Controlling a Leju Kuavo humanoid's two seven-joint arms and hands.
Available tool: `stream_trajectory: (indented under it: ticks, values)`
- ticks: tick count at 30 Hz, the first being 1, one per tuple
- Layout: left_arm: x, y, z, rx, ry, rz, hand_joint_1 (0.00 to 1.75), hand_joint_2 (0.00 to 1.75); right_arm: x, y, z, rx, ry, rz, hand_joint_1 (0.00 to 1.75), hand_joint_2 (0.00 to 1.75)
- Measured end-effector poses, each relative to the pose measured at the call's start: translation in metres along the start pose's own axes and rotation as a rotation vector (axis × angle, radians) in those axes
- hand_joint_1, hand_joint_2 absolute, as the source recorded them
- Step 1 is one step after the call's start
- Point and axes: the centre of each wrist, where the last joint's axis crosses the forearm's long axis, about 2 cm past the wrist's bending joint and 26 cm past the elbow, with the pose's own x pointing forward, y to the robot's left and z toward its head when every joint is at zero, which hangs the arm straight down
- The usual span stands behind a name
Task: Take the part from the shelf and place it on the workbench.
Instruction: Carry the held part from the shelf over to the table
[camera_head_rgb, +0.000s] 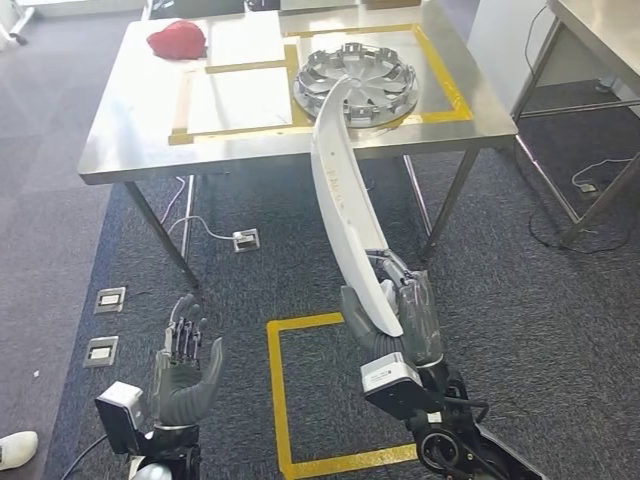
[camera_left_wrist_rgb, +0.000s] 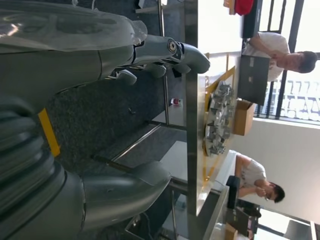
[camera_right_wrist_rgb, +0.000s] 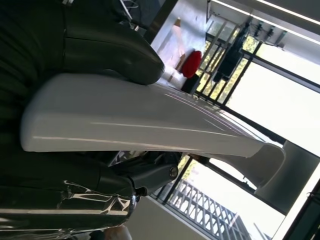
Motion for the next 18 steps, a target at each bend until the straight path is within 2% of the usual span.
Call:
stream_trajectory:
  ticks: [18]
  values:
    - [-0.0006,0.0017,-0.0004,0.007,-0.006,0.009,0.0,1.75,-0.0053,-0.0057,-0.0005,-0.013,-0.013,0.025,1.75,1.75]
